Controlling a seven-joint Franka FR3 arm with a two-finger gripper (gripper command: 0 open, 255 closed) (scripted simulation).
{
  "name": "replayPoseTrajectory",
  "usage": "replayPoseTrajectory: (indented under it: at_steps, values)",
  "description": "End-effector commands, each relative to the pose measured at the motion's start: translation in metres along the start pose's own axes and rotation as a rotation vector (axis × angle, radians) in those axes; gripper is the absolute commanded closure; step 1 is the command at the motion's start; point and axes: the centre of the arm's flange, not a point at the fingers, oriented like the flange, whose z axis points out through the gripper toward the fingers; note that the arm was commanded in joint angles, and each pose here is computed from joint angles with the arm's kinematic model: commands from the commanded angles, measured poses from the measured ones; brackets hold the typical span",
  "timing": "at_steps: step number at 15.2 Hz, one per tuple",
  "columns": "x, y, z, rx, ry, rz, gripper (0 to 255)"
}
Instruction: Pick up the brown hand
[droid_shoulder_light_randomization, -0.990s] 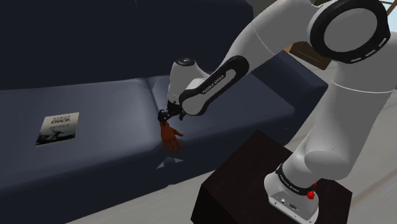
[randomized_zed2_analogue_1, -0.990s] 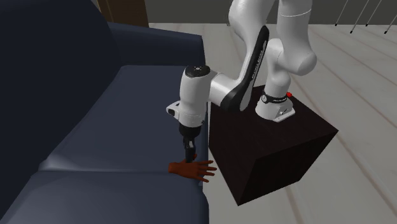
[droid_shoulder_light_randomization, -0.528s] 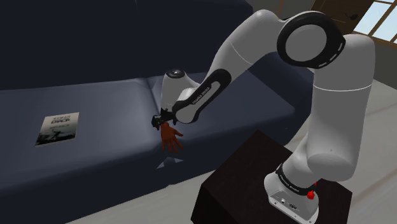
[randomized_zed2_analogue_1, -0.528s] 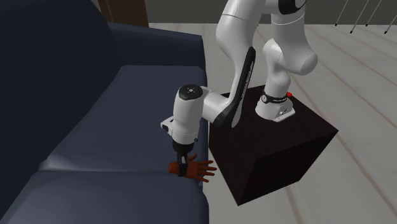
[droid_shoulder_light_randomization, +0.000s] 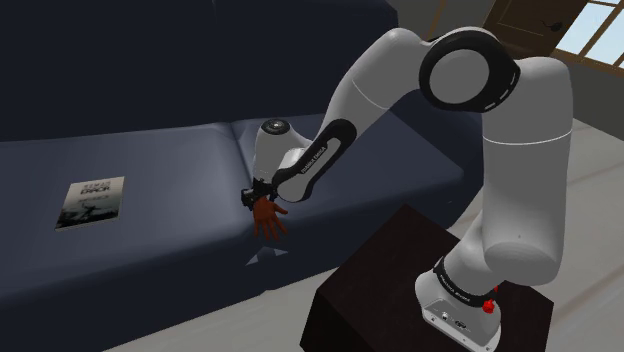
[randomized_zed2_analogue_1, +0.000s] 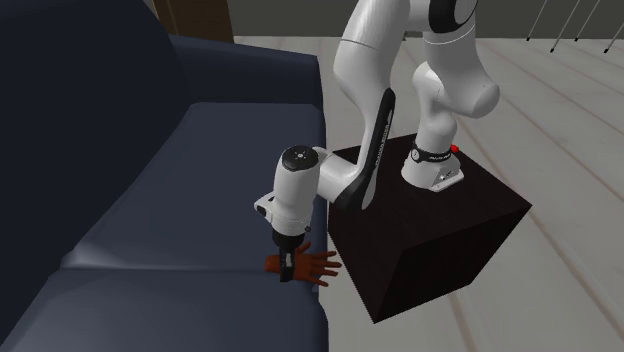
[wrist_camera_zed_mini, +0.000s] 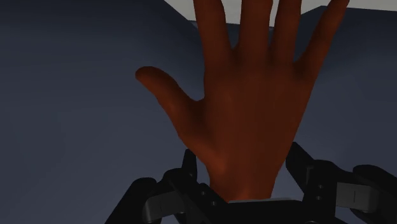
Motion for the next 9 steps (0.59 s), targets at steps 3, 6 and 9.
replayPoseTrajectory:
  at_steps: [3,6,9]
  values:
    - [0.0000,-0.0001,0.0004,0.000,0.000,0.000,255]
    - [-0.0001,-0.0001,0.0004,0.000,0.000,0.000,255]
    - [0.0006,-0.0004,-0.0052,0.000,0.000,0.000,255]
